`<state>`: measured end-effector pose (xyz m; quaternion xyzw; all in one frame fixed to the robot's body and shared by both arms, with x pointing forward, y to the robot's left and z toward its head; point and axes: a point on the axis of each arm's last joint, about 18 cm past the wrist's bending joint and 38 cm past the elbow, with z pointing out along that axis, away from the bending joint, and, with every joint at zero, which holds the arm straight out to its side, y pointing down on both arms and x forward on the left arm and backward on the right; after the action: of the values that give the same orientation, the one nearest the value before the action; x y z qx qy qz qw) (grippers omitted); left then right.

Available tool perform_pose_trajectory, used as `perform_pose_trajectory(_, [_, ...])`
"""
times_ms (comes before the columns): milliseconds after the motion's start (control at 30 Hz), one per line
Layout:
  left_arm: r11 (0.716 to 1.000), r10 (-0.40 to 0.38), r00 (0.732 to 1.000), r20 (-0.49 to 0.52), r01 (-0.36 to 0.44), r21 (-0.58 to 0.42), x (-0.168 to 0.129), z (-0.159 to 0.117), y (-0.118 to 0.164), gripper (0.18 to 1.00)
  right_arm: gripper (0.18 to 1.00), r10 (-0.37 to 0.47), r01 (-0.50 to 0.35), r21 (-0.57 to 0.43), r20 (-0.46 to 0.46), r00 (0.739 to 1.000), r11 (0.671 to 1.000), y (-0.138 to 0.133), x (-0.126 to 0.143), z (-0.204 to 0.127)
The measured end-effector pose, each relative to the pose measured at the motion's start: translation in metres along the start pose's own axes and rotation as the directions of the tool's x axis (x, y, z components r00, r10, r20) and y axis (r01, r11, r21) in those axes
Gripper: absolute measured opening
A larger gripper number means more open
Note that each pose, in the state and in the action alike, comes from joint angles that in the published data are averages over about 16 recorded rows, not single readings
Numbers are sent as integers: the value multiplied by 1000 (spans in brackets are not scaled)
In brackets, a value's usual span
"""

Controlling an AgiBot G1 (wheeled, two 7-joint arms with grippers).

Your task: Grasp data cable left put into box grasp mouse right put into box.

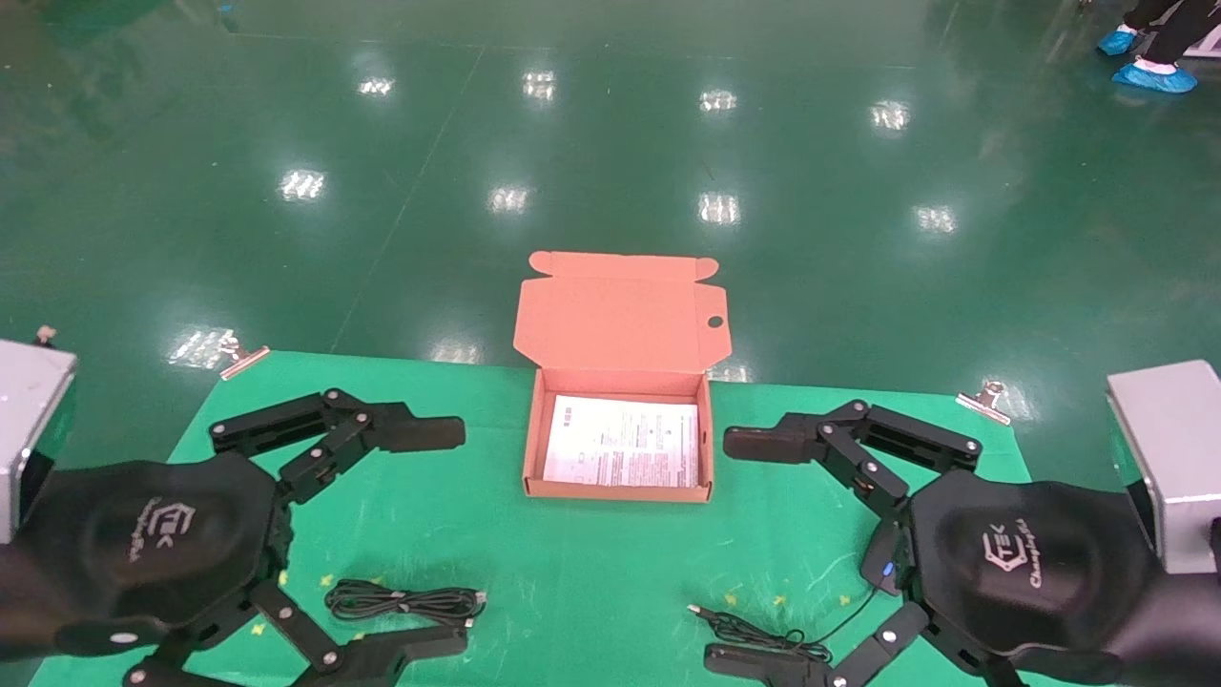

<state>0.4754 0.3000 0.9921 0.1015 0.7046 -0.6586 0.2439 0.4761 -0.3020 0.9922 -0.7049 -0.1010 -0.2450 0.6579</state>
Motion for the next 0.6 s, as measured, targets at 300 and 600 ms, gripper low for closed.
perform_pose_trajectory(300, [1000, 0, 1000, 0, 0, 0, 0, 0, 0, 1001, 1001, 0, 0, 0, 0, 1000, 1000, 0, 0, 0])
perform_pose_trajectory(600, [1000, 0, 1000, 0, 0, 0, 0, 0, 0, 1001, 1001, 0, 0, 0, 0, 1000, 1000, 0, 0, 0])
